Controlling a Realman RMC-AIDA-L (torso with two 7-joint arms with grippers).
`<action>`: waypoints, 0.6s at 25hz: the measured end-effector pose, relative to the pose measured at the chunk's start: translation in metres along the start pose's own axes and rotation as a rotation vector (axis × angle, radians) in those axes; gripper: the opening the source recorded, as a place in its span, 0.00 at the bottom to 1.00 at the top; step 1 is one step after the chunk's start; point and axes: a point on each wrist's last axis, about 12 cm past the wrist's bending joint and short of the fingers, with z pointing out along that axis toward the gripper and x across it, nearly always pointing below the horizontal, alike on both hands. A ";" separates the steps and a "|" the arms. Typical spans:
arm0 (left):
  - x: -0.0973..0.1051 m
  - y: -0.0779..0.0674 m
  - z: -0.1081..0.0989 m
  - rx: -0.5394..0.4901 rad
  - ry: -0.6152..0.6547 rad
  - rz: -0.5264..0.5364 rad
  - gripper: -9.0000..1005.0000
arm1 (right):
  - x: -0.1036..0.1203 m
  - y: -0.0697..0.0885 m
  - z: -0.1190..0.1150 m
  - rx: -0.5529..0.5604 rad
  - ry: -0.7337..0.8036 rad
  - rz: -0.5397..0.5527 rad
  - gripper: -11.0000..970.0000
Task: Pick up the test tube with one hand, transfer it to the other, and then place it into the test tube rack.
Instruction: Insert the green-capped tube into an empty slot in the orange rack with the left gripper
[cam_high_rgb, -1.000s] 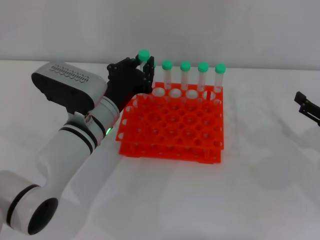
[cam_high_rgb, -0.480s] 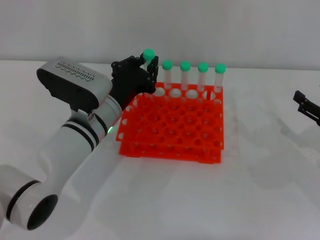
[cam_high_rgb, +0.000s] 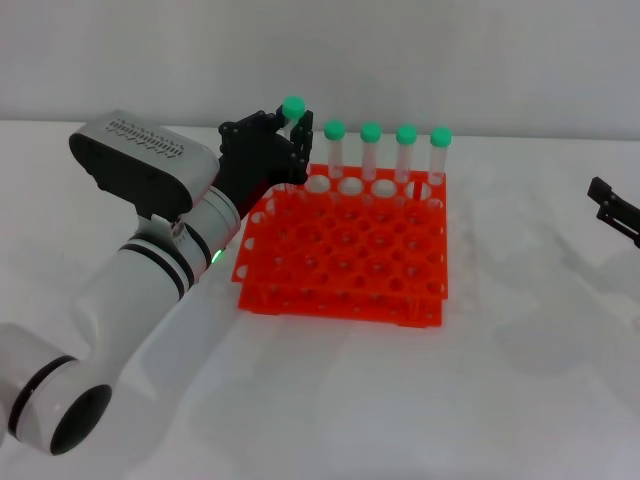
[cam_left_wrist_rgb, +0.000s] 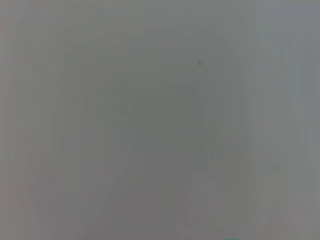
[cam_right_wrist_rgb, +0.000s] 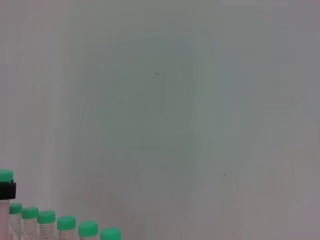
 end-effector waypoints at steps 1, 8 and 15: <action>0.000 0.000 0.000 0.004 0.001 -0.003 0.27 | 0.000 0.000 0.000 0.001 0.000 0.000 0.85; 0.000 -0.001 0.001 0.017 0.007 -0.003 0.28 | 0.000 -0.001 0.000 0.007 -0.005 0.003 0.85; 0.000 -0.003 0.001 0.022 0.007 -0.025 0.29 | 0.000 -0.002 -0.002 0.015 -0.006 0.007 0.85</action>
